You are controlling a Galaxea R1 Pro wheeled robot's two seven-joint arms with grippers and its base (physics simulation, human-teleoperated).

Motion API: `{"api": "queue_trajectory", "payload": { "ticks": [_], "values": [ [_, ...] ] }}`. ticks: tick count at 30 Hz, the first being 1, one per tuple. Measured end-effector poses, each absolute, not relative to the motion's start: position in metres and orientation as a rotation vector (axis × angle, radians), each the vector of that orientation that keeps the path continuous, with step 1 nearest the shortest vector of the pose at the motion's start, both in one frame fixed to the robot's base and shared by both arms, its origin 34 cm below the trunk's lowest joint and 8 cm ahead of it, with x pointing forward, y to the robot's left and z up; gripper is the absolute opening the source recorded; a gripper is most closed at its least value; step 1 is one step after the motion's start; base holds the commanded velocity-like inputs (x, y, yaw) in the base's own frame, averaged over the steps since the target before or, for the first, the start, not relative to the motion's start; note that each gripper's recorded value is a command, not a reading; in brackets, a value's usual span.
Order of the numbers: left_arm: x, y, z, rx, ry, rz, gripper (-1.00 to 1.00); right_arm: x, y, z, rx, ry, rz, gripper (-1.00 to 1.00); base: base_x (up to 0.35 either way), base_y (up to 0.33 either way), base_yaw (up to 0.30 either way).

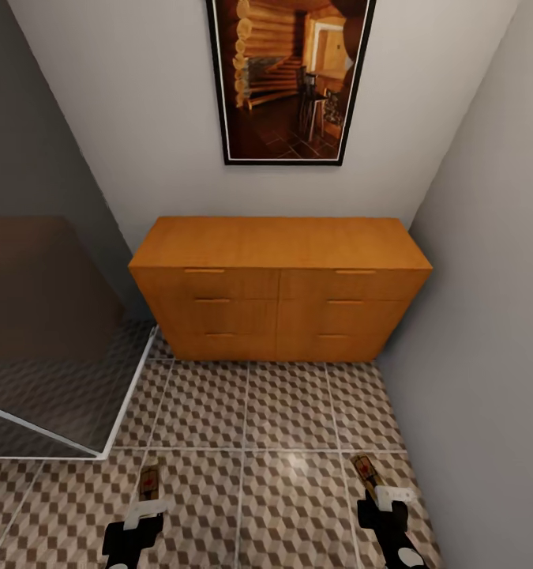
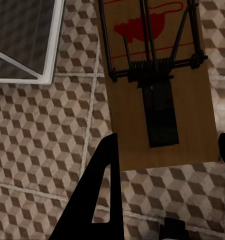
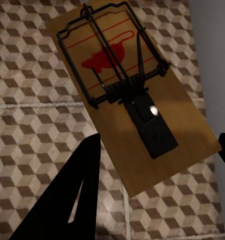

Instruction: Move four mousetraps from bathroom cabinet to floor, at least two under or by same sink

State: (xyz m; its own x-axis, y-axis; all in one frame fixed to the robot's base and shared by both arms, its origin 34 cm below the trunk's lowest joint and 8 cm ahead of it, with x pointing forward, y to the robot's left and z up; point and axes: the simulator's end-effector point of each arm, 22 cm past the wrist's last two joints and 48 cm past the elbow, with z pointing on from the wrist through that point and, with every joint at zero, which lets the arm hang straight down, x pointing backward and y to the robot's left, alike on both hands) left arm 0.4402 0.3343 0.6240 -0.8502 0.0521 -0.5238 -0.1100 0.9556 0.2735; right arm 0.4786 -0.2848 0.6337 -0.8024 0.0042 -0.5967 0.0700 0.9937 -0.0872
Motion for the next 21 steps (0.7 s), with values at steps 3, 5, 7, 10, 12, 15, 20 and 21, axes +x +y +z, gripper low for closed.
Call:
{"api": "queue_trajectory", "payload": {
  "ticks": [3,5,7,10,12,15,20,21],
  "values": [
    [0.4411,0.3341,0.6248,-0.042,2.555,0.398,-1.0,0.4795,-0.2848,0.6346,0.052,2.497,-0.138,-1.0,0.0,0.0,0.133],
    [0.442,0.3339,0.6255,-0.042,2.552,0.397,-1.0,0.4803,-0.2848,0.6354,0.052,2.494,-0.138,-1.0,0.0,0.0,0.125],
    [0.4429,0.3338,0.6263,-0.042,2.55,0.396,-1.0,0.4812,-0.2849,0.6364,0.052,2.492,-0.139,-1.0,0.0,0.0,0.152],
    [0.4437,0.334,0.6271,-0.043,2.548,0.397,-1.0,0.4818,-0.2852,0.6371,0.052,2.49,-0.14,-1.0,0.0,0.0,0.224],
    [0.4439,0.3341,0.6272,-0.043,2.547,0.397,-1.0,0.4821,-0.2853,0.6373,0.052,2.489,-0.141,-1.0,0.0,0.0,0.249],
    [0.444,0.3339,0.6273,-0.043,2.547,0.397,-1.0,0.4824,-0.2853,0.6375,0.052,2.488,-0.141,-1.0,0.0,0.0,0.255],
    [0.4454,0.3339,0.6286,-0.044,2.543,0.396,-1.0,0.4839,-0.2853,0.6391,0.052,2.484,-0.141,-1.0,0.0,0.0,0.199],
    [0.4459,0.3339,0.629,-0.044,2.542,0.396,-1.0,0.4843,-0.2853,0.6396,0.052,2.482,-0.141,-1.0,0.0,0.0,0.134]
  ]
}}
